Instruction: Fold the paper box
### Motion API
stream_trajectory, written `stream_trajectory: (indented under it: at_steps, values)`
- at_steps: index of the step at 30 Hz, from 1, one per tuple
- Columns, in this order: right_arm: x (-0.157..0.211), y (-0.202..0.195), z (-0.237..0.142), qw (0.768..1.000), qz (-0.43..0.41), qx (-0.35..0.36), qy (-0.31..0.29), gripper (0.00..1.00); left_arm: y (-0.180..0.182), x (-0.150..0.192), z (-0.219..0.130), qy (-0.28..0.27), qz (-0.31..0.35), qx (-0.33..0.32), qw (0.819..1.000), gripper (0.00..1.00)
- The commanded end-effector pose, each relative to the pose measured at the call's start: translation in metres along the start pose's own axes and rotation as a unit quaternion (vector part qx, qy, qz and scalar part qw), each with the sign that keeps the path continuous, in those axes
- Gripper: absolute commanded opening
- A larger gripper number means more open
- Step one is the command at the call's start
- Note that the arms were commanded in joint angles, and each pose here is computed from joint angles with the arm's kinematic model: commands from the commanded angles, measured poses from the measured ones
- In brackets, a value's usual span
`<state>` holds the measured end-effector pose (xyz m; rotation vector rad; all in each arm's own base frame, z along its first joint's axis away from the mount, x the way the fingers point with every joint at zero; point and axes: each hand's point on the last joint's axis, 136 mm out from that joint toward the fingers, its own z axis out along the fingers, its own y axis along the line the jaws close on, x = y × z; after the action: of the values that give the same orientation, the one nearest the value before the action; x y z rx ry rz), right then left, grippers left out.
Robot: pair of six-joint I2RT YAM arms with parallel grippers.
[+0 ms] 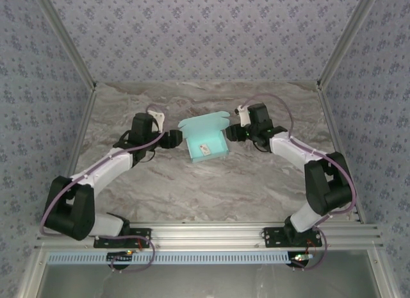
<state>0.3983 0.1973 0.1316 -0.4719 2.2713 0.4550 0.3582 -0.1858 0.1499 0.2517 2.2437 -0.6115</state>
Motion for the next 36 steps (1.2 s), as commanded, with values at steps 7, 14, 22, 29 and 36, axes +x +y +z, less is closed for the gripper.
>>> stream_trajectory:
  at_steps: [7,14,22,29,36]
  values:
    - [-0.042,0.002,0.023,0.992,-0.121,-0.011,-0.044,0.59,-0.014,-0.020,0.028,-0.028,0.097,0.021,0.995,0.74]
    - [-0.050,0.008,0.032,0.988,-0.146,-0.035,-0.046,0.54,-0.013,-0.022,0.043,-0.019,0.125,0.004,0.992,0.67]
    - [-0.039,0.010,0.040,0.987,-0.149,-0.044,-0.030,0.44,-0.020,-0.025,0.053,-0.008,0.129,0.016,0.991,0.45]
    - [-0.036,0.012,0.041,0.987,-0.150,-0.047,-0.025,0.27,-0.024,-0.025,0.055,-0.004,0.131,0.024,0.991,0.29]
    - [-0.050,0.016,0.037,0.986,-0.154,-0.046,-0.037,0.15,-0.028,-0.025,0.057,0.002,0.133,0.030,0.991,0.16]
